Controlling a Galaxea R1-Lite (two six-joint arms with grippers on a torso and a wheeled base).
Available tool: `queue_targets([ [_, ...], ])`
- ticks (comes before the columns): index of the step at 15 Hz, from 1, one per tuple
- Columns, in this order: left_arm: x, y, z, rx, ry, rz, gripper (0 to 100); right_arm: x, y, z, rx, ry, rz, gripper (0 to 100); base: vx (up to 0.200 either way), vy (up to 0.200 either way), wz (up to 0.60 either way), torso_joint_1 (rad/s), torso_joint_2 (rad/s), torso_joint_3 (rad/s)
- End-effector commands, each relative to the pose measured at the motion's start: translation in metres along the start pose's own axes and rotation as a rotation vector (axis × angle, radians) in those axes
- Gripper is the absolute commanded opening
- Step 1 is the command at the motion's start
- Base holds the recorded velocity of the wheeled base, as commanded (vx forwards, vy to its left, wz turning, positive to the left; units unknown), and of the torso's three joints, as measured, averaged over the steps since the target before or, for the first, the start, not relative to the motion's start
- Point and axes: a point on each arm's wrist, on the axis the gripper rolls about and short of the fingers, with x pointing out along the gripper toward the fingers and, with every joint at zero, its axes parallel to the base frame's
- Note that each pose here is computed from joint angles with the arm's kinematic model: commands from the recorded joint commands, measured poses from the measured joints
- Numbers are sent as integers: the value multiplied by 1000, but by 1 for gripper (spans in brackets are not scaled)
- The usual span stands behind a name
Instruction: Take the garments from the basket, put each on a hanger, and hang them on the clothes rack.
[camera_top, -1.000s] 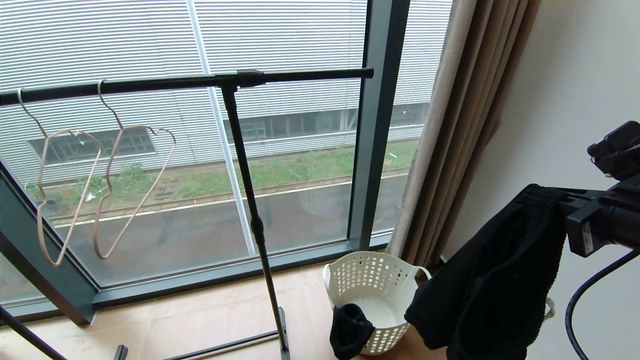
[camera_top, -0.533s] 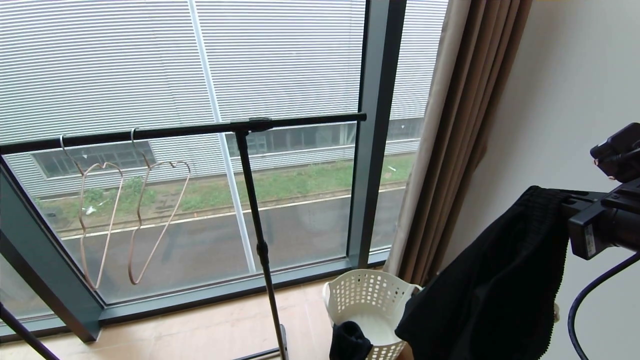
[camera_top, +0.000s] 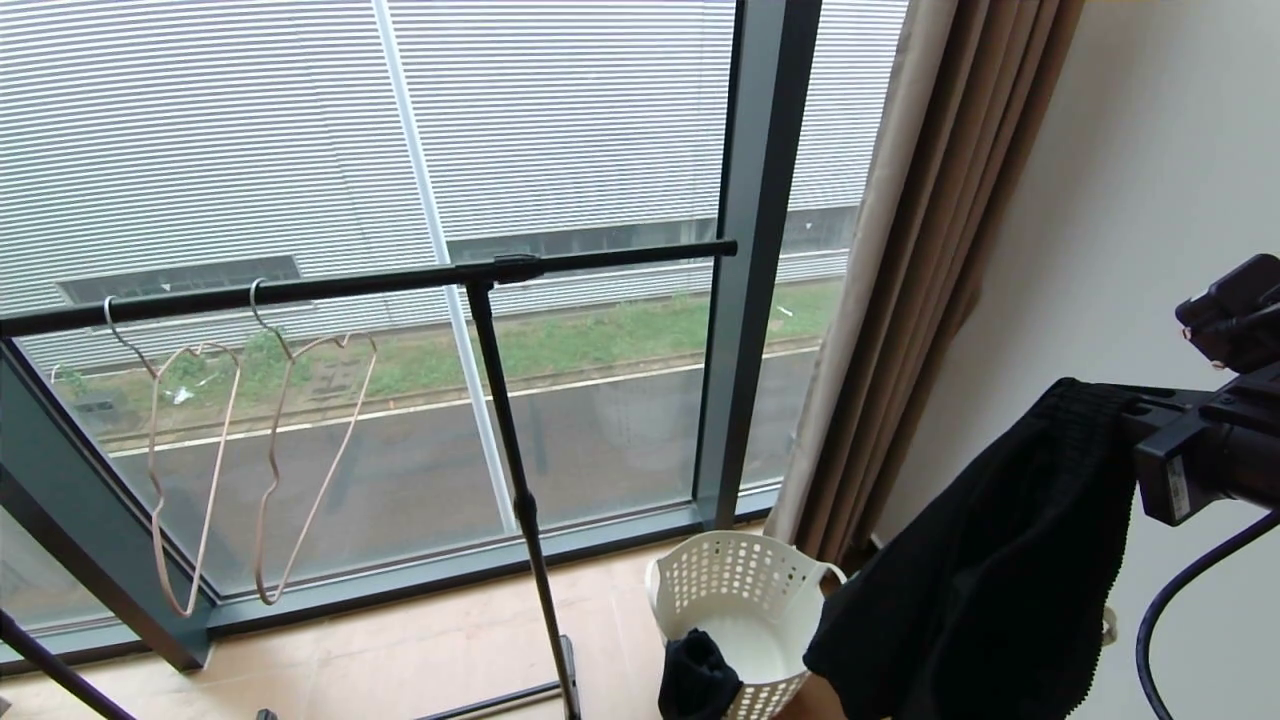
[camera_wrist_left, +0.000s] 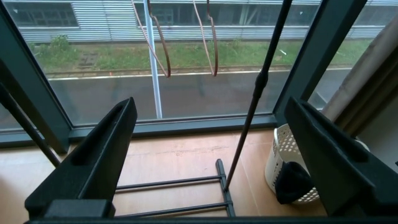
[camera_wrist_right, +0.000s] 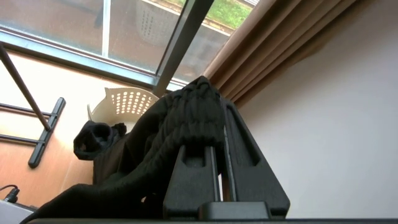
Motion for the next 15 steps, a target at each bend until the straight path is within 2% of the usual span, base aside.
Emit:
queue_targets([
  [1, 0, 0, 0, 0, 1, 1, 100, 0, 0, 0, 0, -1, 2, 0, 0, 0, 0, 173, -354, -212],
  [5, 0, 0, 0, 0, 1, 1, 100, -3, 1, -3, -33, -2, 3, 0, 0, 0, 0, 87, -180, -217],
  [15, 0, 0, 0, 0, 0, 4, 100, -3, 2, -4, -33, 3, 5, 0, 0, 0, 0, 4, -1, -37],
])
